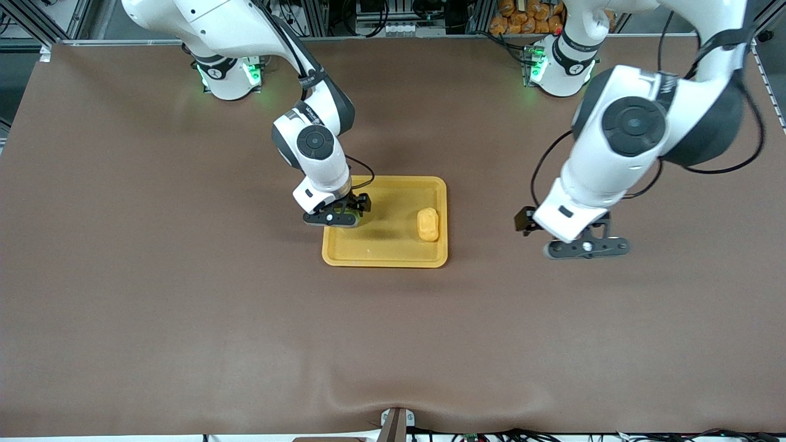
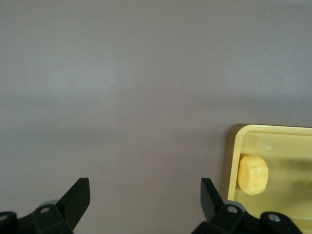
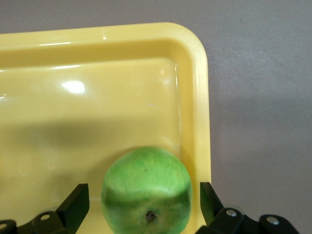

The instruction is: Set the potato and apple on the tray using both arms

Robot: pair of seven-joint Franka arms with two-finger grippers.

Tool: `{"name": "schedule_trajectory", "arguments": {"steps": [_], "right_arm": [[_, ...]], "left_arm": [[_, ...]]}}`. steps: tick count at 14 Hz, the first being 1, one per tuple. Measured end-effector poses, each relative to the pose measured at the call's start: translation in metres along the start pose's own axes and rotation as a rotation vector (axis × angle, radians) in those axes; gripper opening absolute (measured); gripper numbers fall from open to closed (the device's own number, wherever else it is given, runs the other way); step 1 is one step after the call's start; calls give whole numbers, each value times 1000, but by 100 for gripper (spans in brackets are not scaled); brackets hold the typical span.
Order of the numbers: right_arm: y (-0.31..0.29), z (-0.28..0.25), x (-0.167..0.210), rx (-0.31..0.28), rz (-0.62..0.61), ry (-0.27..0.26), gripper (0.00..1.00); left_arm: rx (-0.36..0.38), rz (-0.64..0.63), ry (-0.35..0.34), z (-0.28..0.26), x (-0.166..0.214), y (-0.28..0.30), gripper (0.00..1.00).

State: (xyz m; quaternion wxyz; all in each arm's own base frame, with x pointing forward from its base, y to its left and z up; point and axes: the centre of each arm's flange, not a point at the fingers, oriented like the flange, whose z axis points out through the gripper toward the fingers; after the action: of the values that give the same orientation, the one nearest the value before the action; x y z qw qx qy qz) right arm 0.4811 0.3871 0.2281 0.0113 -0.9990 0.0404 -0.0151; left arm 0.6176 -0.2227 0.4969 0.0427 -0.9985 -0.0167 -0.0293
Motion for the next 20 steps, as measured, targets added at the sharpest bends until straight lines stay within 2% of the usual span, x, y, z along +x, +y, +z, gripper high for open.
{"name": "schedule_trajectory", "arguments": {"steps": [3,6,10,13,17,20], "right_arm": [[0,-20,14,24,14,33,100],[29,-69,43,28,35,54,100],[134,-153,97,9,-3,59,100],[223,-214,116,-2,-47,64,100],[315,-255,116,-11,-98,23,100],[359,-285,113,-3,-126,-32,100]], "left_arm": [[0,-37,18,-21,4,-24,100],[11,-39,14,-39,3,-53,100],[26,-12,5,-61,-1,-94,100],[31,38,14,-80,-5,-126,100],[26,35,-6,-95,-14,-147,100],[12,81,-24,-104,-21,-162,100]]}}
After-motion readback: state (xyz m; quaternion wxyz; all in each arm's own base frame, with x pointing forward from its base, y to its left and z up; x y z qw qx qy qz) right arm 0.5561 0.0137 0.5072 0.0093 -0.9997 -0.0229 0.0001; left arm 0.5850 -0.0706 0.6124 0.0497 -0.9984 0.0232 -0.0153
